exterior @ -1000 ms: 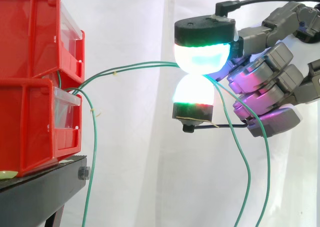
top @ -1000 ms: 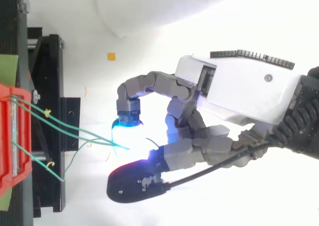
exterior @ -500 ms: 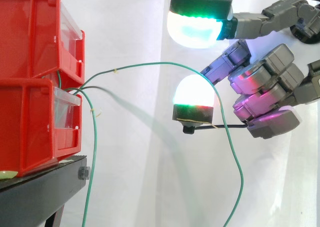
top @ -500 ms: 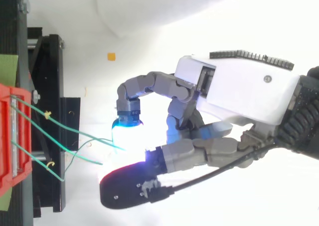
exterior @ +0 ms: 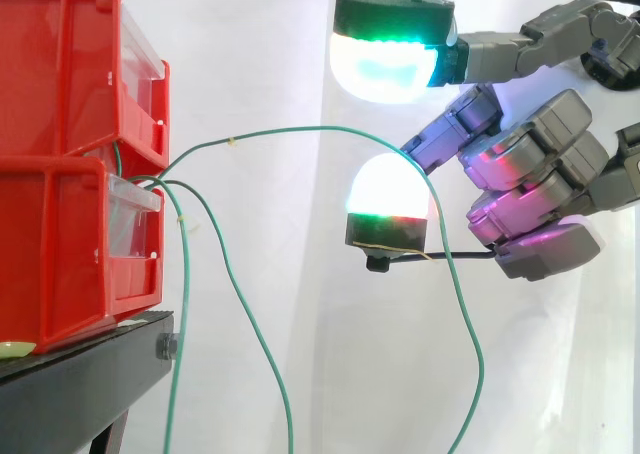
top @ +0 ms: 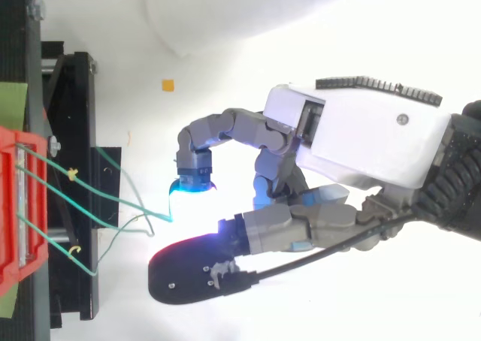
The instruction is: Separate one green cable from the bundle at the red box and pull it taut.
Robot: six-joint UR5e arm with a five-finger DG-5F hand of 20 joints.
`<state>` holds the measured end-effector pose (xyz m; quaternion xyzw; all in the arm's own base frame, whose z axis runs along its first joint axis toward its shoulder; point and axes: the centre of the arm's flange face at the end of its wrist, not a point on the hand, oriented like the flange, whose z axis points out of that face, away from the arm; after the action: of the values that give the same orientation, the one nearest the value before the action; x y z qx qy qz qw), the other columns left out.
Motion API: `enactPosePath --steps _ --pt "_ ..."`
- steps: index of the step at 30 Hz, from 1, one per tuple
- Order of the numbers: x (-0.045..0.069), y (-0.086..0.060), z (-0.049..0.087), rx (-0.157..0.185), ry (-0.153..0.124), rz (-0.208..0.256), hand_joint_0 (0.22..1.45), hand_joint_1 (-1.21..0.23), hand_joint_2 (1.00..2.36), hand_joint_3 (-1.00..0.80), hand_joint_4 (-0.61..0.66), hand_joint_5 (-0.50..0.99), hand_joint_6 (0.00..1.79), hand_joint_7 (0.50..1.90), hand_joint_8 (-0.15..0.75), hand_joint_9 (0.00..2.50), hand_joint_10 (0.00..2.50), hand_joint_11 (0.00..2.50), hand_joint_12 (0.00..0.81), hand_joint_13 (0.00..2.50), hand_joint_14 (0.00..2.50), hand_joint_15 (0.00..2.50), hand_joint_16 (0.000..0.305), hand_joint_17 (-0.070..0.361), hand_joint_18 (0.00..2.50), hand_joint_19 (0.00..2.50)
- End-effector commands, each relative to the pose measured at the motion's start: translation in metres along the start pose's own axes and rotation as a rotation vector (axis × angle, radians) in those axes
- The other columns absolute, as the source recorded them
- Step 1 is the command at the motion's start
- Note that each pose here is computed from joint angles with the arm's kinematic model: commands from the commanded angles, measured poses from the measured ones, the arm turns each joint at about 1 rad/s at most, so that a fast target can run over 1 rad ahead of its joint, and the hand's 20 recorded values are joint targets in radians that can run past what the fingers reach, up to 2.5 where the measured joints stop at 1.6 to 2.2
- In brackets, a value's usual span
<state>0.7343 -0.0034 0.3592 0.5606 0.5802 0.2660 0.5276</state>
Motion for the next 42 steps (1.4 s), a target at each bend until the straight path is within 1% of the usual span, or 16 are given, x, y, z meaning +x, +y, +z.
enactPosePath --steps 1,4,7,8,9,11,14,15,16,20,23,27,32,33,36,42 --pt "0.0001 -0.0003 0.0000 0.000 0.000 0.000 0.55 -0.57 1.00 -0.50 0.26 -0.01 0.67 1.23 0.247 1.57 0.46 1.95 0.328 1.07 1.53 1.21 0.050 0.112 1.17 1.26" --pt "0.0007 -0.0018 0.0006 0.003 0.000 0.000 0.55 -0.58 1.00 -0.50 0.26 -0.01 0.67 1.22 0.247 1.57 0.46 1.95 0.327 1.07 1.52 1.23 0.050 0.112 1.18 1.25" --pt "0.0002 -0.0010 0.0001 0.002 0.000 -0.001 0.56 -0.62 1.00 -0.50 0.27 -0.01 0.67 1.22 0.244 1.57 0.46 1.95 0.326 1.07 1.52 1.22 0.049 0.110 1.17 1.26" --pt "0.0002 -0.0010 0.0001 0.002 0.000 -0.001 0.59 -0.62 1.00 -0.50 0.26 -0.01 0.67 1.20 0.232 1.56 0.45 1.96 0.313 1.07 1.50 1.24 0.047 0.106 1.17 1.27" --pt "0.0002 -0.0010 0.0001 0.002 0.000 -0.001 0.61 -0.59 1.00 -0.50 0.26 -0.01 0.67 1.20 0.232 1.57 0.45 1.96 0.307 1.07 1.49 1.25 0.046 0.104 1.17 1.27" --pt "0.0002 -0.0010 0.0001 0.002 0.000 -0.001 0.63 -0.55 1.00 -0.50 0.26 -0.01 0.67 1.20 0.224 1.58 0.46 1.92 0.304 1.08 1.49 1.25 0.046 0.103 1.17 1.26" --pt "0.0003 -0.0017 0.0001 0.003 0.000 -0.002 0.65 -0.51 1.00 -0.50 0.30 -0.01 0.67 1.21 0.218 1.58 0.46 1.94 0.302 1.09 1.49 1.25 0.046 0.102 1.17 1.27" --pt "0.0003 -0.0017 0.0001 0.003 0.000 -0.002 0.66 -0.51 1.00 -0.50 0.31 -0.01 0.67 1.21 0.218 1.59 0.45 1.95 0.305 1.10 1.48 1.24 0.046 0.103 1.17 1.26" --pt "0.0003 -0.0017 0.0001 0.003 0.000 -0.002 0.68 -0.52 1.00 -0.50 0.34 -0.01 0.68 1.22 0.217 1.61 0.43 1.96 0.299 1.11 1.48 1.26 0.045 0.102 1.18 1.26" --pt "0.0003 -0.0017 0.0001 0.003 0.000 -0.002 0.71 -0.54 1.00 -0.50 0.38 -0.01 0.70 1.21 0.221 1.64 0.42 1.97 0.301 1.13 1.47 1.26 0.045 0.102 1.21 1.26" --pt "0.0003 -0.0017 0.0001 0.003 0.000 -0.002 0.72 -0.55 1.00 -0.50 0.37 -0.01 0.70 1.23 0.220 1.64 0.43 1.98 0.301 1.14 1.47 1.27 0.045 0.101 1.22 1.26" --pt "0.0003 -0.0017 0.0001 0.003 0.000 -0.002 0.73 -0.56 1.00 -0.50 0.35 -0.01 0.70 1.22 0.216 1.62 0.49 1.94 0.301 1.13 1.48 1.27 0.045 0.100 1.22 1.25" --pt "0.0004 -0.0025 0.0000 0.006 0.001 -0.003 0.73 -0.57 1.00 -0.50 0.34 -0.01 0.70 1.24 0.229 1.58 0.55 1.91 0.303 1.12 1.45 1.28 0.044 0.100 1.20 1.24" --pt "0.0003 -0.0026 -0.0001 0.007 0.001 -0.004 0.73 -0.58 1.00 -0.50 0.34 -0.01 0.69 1.25 0.230 1.57 0.56 1.91 0.300 1.11 1.43 1.30 0.044 0.099 1.20 1.24" --pt "0.0003 -0.0026 -0.0001 0.007 0.001 -0.004 0.73 -0.61 1.00 -0.50 0.32 -0.01 0.69 1.26 0.224 1.55 0.57 1.85 0.301 1.10 1.43 1.28 0.044 0.098 1.18 1.24" --pt "0.0003 -0.0034 -0.0001 0.009 0.000 -0.005 0.73 -0.66 1.00 -0.50 0.30 -0.01 0.68 1.27 0.230 1.52 0.58 1.84 0.303 1.09 1.42 1.28 0.043 0.098 1.17 1.24"
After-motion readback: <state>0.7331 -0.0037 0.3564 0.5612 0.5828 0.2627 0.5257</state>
